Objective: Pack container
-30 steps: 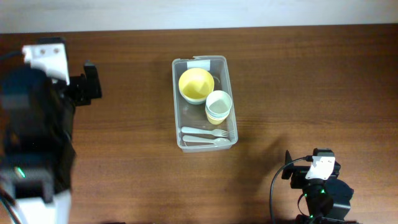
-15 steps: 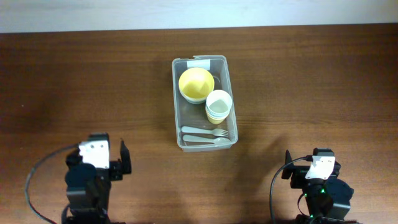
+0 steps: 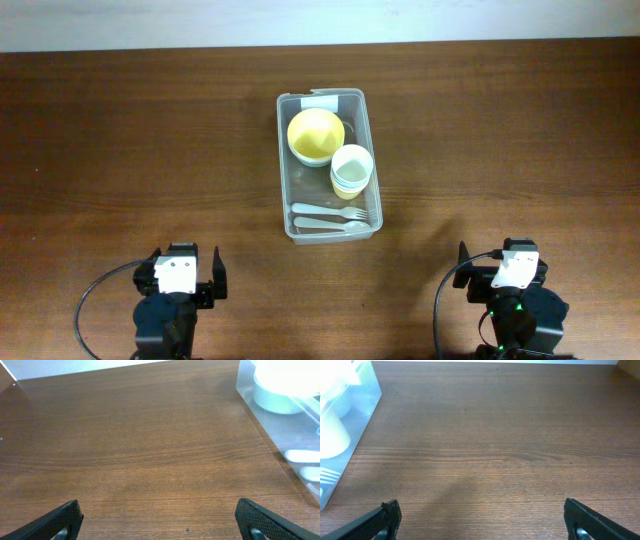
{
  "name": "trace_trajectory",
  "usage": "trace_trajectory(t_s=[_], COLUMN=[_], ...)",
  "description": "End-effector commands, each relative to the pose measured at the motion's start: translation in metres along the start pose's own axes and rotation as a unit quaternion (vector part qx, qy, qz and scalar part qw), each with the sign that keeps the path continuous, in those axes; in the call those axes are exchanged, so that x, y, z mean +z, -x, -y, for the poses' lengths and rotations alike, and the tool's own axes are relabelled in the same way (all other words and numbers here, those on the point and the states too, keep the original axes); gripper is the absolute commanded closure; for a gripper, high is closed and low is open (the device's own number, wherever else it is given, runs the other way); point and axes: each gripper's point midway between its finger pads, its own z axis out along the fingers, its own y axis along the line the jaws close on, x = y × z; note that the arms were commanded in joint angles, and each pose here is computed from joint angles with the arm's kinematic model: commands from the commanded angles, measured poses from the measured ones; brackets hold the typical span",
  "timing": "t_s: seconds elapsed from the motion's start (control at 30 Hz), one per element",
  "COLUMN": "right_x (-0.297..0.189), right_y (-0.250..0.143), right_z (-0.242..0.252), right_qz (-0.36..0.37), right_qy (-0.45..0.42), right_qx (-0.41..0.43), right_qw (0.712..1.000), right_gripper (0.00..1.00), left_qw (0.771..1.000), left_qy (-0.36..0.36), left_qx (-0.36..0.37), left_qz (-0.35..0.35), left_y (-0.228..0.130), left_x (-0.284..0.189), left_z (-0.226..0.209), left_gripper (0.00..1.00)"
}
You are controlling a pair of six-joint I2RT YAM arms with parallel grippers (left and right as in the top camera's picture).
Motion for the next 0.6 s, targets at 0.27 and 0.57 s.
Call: trace_trajectory(t_s=[0.27, 0.57], right_x=[0.0006, 0.0006], right_y=[-0.001, -0.001], right_z=[-0.0023, -0.0024], right_qz=[0.002, 0.002], right_qy=[0.006, 0.006], right_qx=[-0.005, -0.005], right_qw=[1.0, 1.0], right_gripper=[0.01, 0.01], left_qw=[0.999, 0.999], left_qy=[-0.003, -0.003], left_qx=[0.006, 0.006], left_qz=[0.043, 0.043], left_y=[0.0097, 0.0097], left_x=[-0.003, -0.003], left_z=[0.0017, 0.0017], left_gripper=[0.0, 0.0])
